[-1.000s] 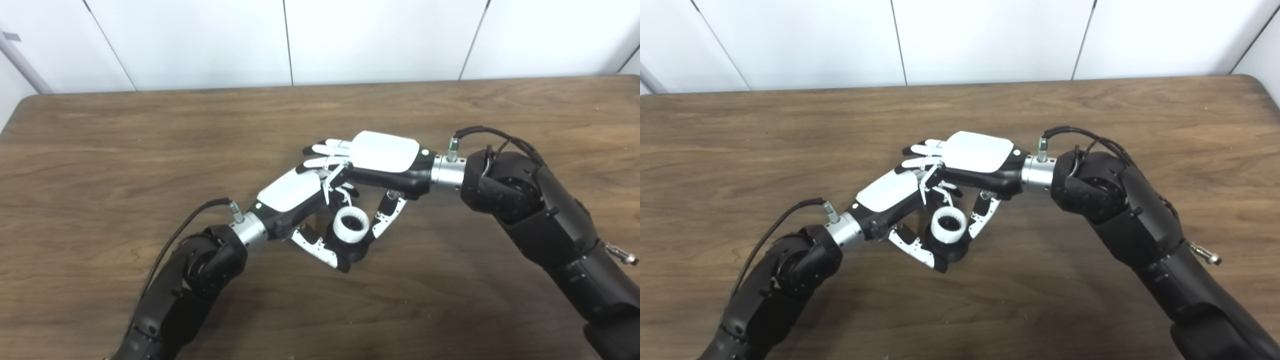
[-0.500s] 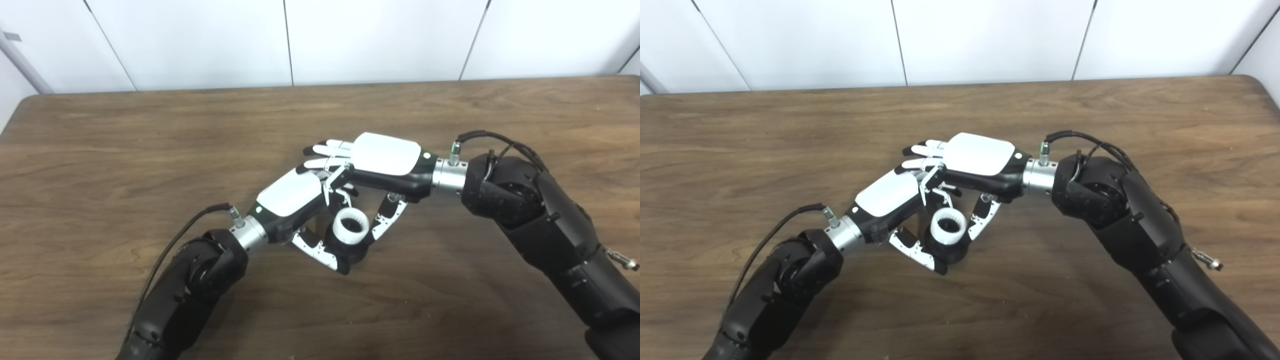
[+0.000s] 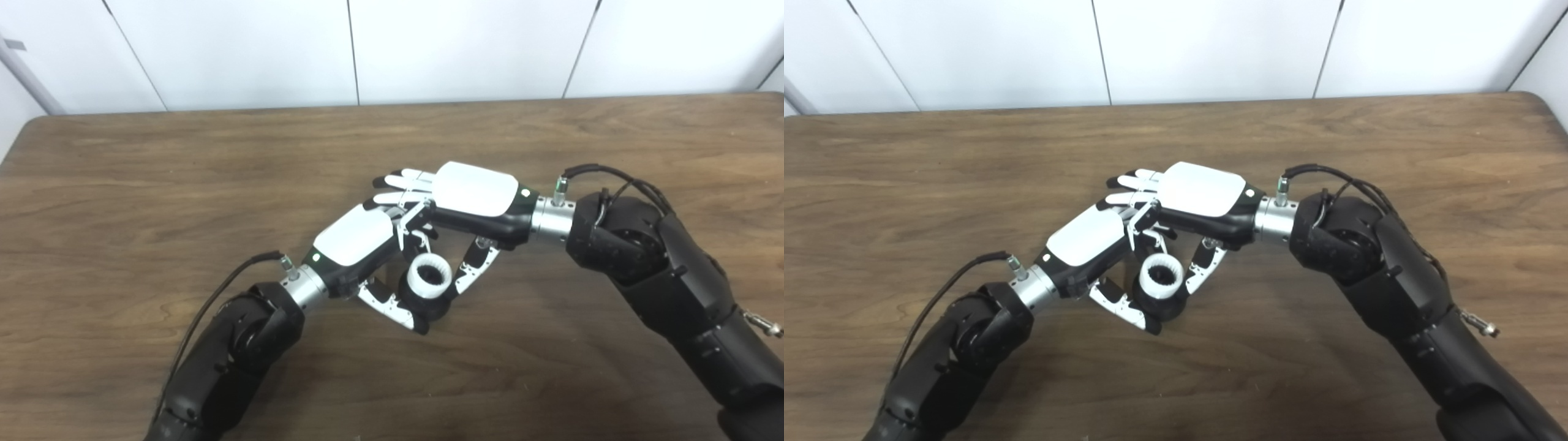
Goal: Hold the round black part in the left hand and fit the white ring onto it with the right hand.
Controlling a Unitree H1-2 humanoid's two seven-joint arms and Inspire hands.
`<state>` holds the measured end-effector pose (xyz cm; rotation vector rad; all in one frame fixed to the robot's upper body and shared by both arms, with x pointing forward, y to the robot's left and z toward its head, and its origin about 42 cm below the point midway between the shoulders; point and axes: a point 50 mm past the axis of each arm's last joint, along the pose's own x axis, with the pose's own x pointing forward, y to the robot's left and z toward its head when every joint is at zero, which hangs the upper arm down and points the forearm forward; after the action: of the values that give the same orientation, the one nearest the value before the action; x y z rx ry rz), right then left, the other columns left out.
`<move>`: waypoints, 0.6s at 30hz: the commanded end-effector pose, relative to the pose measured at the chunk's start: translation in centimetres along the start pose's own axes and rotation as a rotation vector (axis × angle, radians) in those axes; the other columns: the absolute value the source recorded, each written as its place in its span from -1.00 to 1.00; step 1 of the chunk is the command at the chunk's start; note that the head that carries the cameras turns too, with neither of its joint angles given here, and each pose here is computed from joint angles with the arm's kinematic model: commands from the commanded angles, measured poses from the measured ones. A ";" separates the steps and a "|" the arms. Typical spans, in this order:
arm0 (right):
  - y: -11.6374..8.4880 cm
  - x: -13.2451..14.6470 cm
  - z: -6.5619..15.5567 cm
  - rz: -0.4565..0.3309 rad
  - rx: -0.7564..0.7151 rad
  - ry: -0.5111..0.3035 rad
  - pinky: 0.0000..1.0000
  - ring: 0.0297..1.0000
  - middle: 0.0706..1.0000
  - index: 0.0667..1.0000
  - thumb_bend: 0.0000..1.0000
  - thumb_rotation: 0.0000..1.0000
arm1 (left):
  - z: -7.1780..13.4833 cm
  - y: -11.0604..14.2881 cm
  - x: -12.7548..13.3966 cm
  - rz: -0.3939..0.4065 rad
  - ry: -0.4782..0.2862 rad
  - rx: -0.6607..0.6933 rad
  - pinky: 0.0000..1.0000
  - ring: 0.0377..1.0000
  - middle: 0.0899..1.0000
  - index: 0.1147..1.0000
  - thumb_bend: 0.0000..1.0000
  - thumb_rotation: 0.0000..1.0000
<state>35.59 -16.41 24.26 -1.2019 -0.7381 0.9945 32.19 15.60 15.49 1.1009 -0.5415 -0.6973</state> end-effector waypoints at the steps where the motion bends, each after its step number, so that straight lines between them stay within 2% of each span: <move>1: -0.8 -0.2 0.2 -0.027 -0.043 -0.012 1.00 1.00 0.77 -0.11 0.05 -0.72 | 0.5 2.1 0.9 0.104 -0.033 0.009 1.00 0.94 0.62 -0.17 0.05 -0.88; 9: -0.8 -0.1 0.4 -0.041 -0.055 -0.019 1.00 1.00 0.76 -0.11 0.05 -0.72 | 0.4 1.9 0.9 0.101 -0.029 -0.031 1.00 0.93 0.56 -0.17 0.05 -0.88; 13: -0.6 -0.1 0.5 -0.045 -0.059 -0.028 1.00 1.00 0.74 -0.11 0.05 -0.72 | 0.4 1.9 0.9 0.101 -0.030 -0.026 1.00 0.93 0.65 -0.17 0.05 -0.88; 18: -0.6 -0.2 0.5 -0.037 -0.059 -0.026 1.00 1.00 0.74 -0.11 0.05 -0.73 | 0.6 1.9 1.0 0.096 -0.025 -0.021 1.00 0.95 0.66 -0.17 0.05 -0.88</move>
<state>35.31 -16.49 23.93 -1.2018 -0.7605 0.9723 32.05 15.58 15.13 1.0822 -0.5144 -0.6943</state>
